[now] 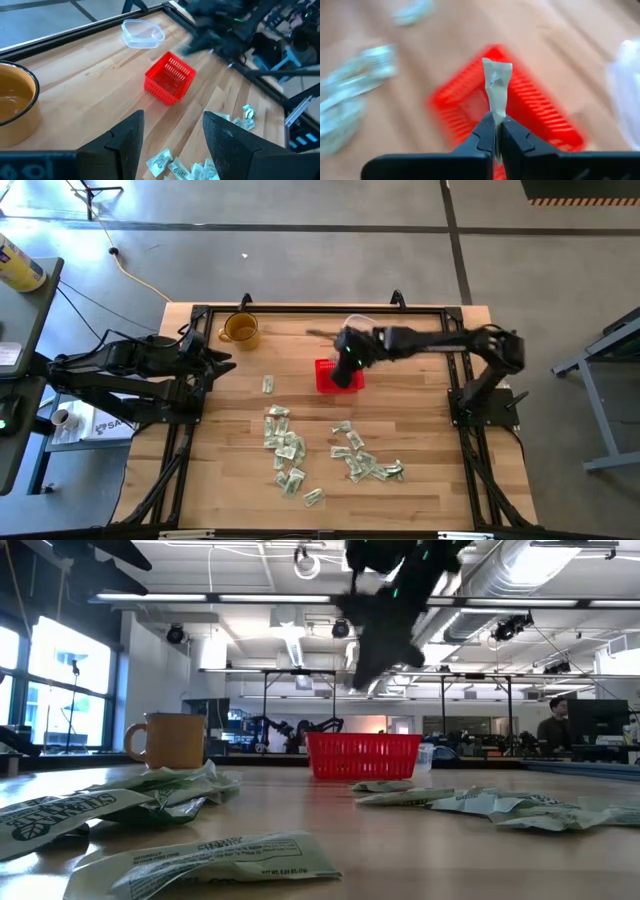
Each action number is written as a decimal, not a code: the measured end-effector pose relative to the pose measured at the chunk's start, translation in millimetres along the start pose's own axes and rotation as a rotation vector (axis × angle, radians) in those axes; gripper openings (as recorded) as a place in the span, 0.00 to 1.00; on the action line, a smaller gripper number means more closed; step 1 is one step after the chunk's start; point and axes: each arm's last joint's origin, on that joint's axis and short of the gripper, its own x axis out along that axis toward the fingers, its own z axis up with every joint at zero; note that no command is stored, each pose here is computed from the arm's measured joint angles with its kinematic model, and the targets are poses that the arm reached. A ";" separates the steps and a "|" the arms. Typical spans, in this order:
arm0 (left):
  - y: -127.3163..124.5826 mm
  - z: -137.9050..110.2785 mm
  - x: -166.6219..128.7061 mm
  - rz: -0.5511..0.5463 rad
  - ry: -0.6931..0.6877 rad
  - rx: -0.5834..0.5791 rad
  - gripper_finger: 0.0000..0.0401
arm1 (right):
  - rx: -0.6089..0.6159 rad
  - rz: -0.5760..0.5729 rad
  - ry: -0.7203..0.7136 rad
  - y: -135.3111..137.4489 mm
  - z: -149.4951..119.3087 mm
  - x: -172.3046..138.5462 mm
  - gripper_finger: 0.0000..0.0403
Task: Pick and place items into bin
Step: Put the white packet into the red basket, then put the green packet into the red basket
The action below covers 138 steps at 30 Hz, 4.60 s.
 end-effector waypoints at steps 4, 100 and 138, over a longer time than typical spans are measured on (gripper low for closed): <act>1.8 -6.9 5.4 0.043 0.103 0.006 0.59 | 0.067 0.072 0.098 -16.7 11.4 25.8 0.12; -60.9 78.7 214.3 0.054 0.749 0.457 0.43 | -0.619 0.219 0.300 103.9 -277.5 -22.0 0.64; -56.1 82.4 178.4 0.136 0.674 0.427 0.40 | -0.174 0.095 -0.132 9.2 -36.2 -16.9 0.07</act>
